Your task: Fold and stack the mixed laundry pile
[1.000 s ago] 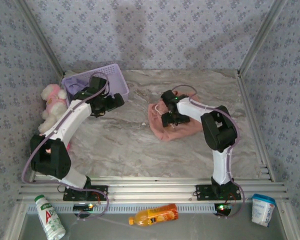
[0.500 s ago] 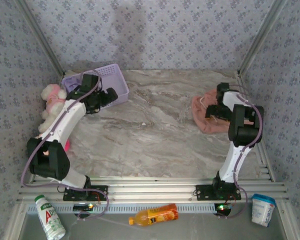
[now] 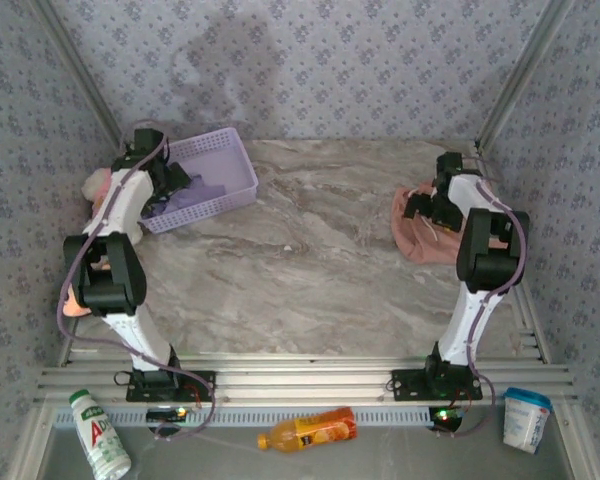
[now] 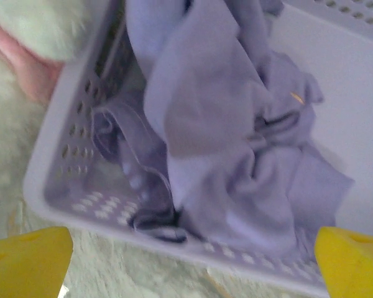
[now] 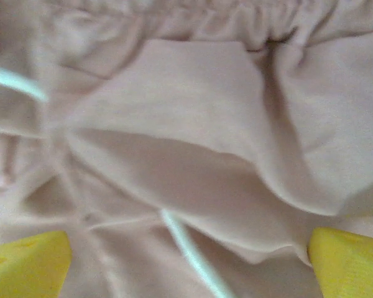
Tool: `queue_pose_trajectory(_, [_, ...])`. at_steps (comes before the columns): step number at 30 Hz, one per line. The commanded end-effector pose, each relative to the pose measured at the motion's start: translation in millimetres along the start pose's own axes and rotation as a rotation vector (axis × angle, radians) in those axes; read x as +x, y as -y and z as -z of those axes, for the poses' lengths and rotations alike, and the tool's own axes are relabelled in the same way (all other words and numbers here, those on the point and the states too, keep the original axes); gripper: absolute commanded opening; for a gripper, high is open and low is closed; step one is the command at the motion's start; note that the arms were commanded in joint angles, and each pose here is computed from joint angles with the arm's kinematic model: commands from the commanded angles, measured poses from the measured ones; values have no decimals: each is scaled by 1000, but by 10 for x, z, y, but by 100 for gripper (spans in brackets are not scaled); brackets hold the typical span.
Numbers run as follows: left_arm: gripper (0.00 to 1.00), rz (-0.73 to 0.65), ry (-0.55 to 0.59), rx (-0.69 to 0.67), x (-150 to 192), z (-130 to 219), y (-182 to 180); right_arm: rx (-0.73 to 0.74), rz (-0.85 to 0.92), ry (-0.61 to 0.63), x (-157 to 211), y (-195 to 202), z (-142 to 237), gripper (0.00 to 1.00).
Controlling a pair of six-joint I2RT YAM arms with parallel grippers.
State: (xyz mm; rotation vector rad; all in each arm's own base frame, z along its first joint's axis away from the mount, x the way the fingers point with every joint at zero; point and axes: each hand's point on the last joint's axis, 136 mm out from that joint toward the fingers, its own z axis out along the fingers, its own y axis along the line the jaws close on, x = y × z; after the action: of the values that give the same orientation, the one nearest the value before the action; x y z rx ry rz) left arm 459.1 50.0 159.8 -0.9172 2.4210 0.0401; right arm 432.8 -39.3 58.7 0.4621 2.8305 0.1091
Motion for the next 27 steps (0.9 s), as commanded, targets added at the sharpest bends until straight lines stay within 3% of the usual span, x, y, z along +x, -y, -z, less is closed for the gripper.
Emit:
queue_pose_trajectory(1, [99,-36,0,-26,-186,-159,3,-251,-116,95,-258,-178,434,100])
queue_pose_trajectory(4, [94,-69,-9,-9,-296,-344,135,-382,-197,177,-411,-148,656,100])
queue_pose_trajectory(7, [74,-108,-37,27,-343,-546,292,-360,-207,212,-440,-46,778,100])
queue_pose_trajectory(8, [60,-116,-50,33,-346,-608,321,-343,-199,217,-429,-21,799,100])
queue_pose_trajectory(10, [15,-129,-68,44,-394,-647,399,-322,-196,220,-361,0,838,100])
queue_pose_trajectory(11, [0,-137,-70,54,-422,-633,436,-313,-195,226,-336,15,860,100])
queue_pose_trajectory(14, [0,-141,-40,128,-532,-434,576,-265,-200,262,-271,97,948,100])
queue_pose_trajectory(17, [0,-122,32,269,-709,17,794,-231,-211,311,-234,158,1059,100])
queue_pose_trajectory(22, [0,-113,158,553,-903,1104,1258,-262,-178,422,-258,80,1339,100])
queue_pose_trajectory(27, [0,-146,276,788,-860,2194,1660,-301,-143,497,-284,-25,1559,100])
